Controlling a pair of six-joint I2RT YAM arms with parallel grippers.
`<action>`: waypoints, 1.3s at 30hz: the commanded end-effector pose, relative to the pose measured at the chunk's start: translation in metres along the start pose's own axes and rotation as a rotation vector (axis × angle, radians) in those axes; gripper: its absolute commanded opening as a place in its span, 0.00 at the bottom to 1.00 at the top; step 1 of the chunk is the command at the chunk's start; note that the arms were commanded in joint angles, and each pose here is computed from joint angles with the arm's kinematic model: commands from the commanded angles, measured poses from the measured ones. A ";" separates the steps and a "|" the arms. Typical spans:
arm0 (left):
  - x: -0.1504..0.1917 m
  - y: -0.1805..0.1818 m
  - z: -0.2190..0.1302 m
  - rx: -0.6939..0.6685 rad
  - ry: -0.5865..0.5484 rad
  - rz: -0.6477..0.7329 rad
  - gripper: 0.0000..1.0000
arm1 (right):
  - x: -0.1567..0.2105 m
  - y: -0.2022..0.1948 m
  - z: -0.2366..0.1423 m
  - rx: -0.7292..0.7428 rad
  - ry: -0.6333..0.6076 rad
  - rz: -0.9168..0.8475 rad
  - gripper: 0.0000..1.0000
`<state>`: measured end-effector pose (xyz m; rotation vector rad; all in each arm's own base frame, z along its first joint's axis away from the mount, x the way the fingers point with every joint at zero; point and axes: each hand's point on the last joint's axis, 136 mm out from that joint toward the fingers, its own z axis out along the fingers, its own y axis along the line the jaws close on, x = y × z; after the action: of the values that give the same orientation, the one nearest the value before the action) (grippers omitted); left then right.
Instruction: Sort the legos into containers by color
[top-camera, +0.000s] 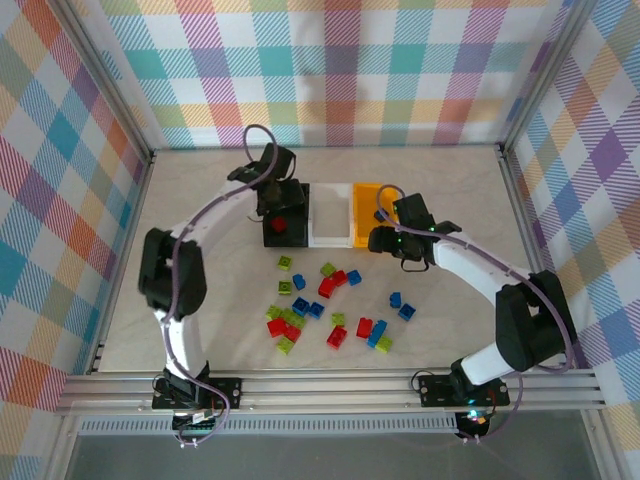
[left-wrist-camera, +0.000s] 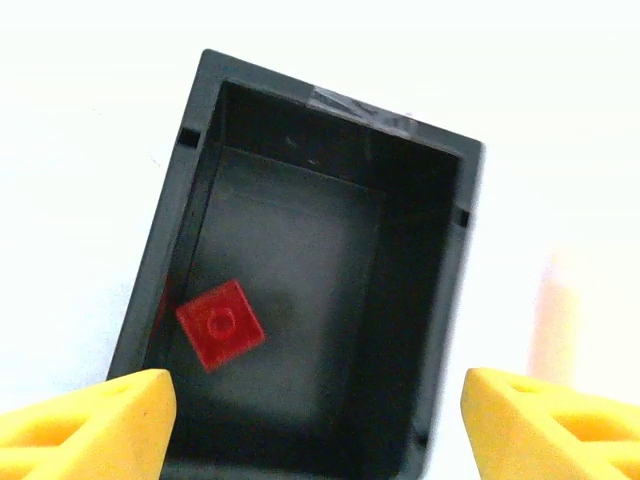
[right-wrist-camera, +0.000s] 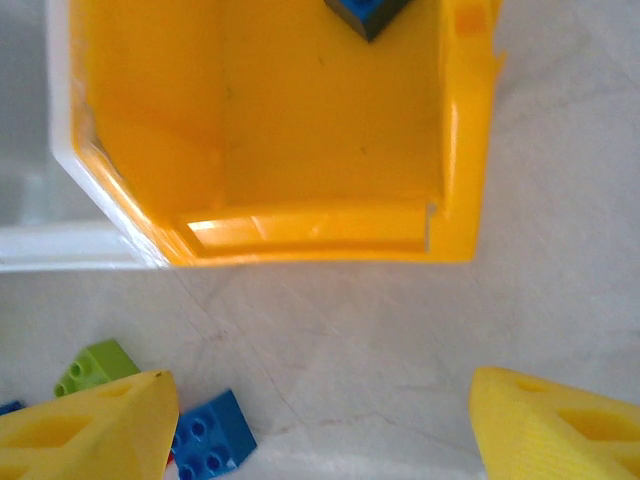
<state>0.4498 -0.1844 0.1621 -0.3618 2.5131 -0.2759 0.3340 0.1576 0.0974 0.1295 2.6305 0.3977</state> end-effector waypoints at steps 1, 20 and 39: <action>0.010 -0.024 -0.044 0.182 -0.033 -0.047 0.77 | 0.033 -0.015 -0.004 0.042 0.095 0.036 0.77; 0.134 0.049 -0.055 0.253 0.058 -0.150 1.00 | 0.110 -0.036 0.004 0.230 0.366 -0.073 0.60; 0.110 0.078 -0.074 0.258 -0.010 -0.252 1.00 | 0.099 -0.025 0.000 0.210 0.326 -0.107 0.17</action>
<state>0.3036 -0.1403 0.1435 -0.5413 2.3950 -0.6598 0.2373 0.1427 0.0271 0.0141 3.0365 0.0695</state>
